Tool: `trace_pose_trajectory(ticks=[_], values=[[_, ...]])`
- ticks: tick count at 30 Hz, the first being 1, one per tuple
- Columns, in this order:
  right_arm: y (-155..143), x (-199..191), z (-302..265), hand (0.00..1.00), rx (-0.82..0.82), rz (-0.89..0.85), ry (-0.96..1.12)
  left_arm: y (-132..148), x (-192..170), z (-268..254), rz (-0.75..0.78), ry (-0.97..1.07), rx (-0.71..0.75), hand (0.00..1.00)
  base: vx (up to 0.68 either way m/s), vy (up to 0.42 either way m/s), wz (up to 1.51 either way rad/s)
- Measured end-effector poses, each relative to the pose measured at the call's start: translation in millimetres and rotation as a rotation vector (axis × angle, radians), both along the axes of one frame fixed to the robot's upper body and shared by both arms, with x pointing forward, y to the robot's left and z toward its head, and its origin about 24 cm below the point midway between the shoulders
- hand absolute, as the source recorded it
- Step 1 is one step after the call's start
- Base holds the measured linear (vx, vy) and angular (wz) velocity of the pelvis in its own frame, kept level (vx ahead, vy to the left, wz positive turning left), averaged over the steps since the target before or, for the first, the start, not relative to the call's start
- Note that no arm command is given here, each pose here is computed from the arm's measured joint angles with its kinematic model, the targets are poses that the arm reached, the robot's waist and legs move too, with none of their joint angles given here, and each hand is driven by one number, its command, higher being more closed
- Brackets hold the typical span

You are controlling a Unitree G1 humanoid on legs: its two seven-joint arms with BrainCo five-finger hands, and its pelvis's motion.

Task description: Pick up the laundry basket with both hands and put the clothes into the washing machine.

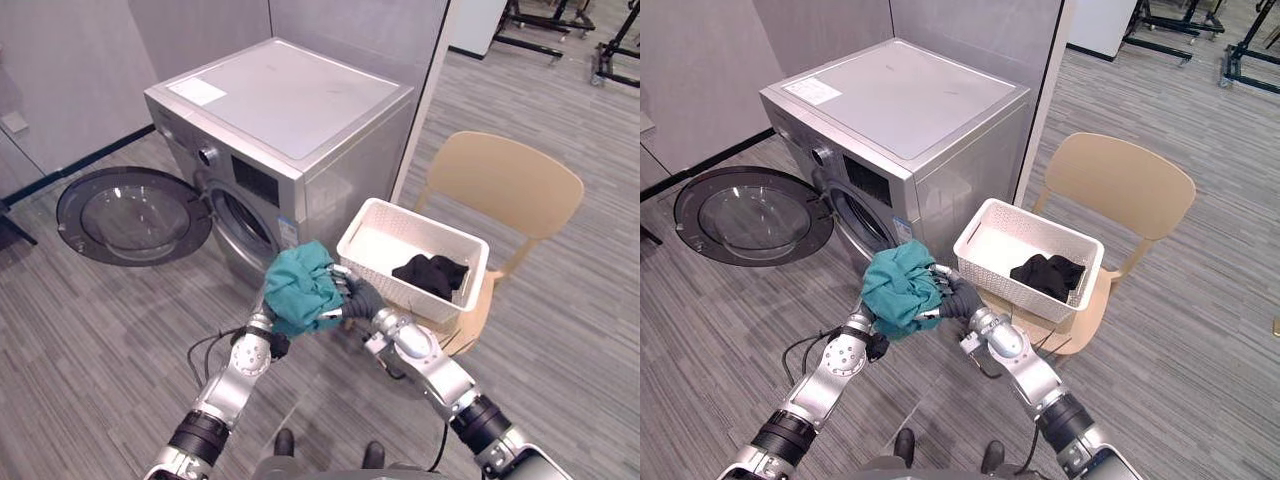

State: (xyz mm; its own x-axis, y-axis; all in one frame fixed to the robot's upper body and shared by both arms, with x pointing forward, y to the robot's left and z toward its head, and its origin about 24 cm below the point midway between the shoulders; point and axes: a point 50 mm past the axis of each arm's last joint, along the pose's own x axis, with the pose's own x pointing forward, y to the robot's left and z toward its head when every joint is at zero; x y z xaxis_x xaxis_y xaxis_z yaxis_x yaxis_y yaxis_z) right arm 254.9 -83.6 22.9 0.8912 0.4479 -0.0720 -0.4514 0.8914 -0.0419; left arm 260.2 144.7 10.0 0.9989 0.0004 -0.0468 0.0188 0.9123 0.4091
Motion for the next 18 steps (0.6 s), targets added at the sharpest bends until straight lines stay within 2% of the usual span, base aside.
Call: trace_pose_trajectory(ticks=[5, 9, 12, 18], values=[[-46, -4, 7, 0.00, -0.023, -0.237, -0.057, 20, -14, -12, 0.122, 0.048, -0.078, 1.00, 0.00, 0.000, 0.00], [-90, -18, -3, 0.00, -0.108, -0.447, -0.037, 43, -29, -23, 0.246, 0.091, -0.135, 1.00, 0.01, -0.002, 0.00], [-111, -36, -28, 0.00, -0.180, -0.533, 0.069, 67, -48, -38, 0.371, 0.150, -0.170, 1.00, 0.03, -0.012, 0.03], [-138, -65, -81, 0.00, -0.309, -0.645, 0.317, 81, -64, -62, 0.466, 0.256, -0.217, 1.00, -0.01, -0.018, 0.63]])
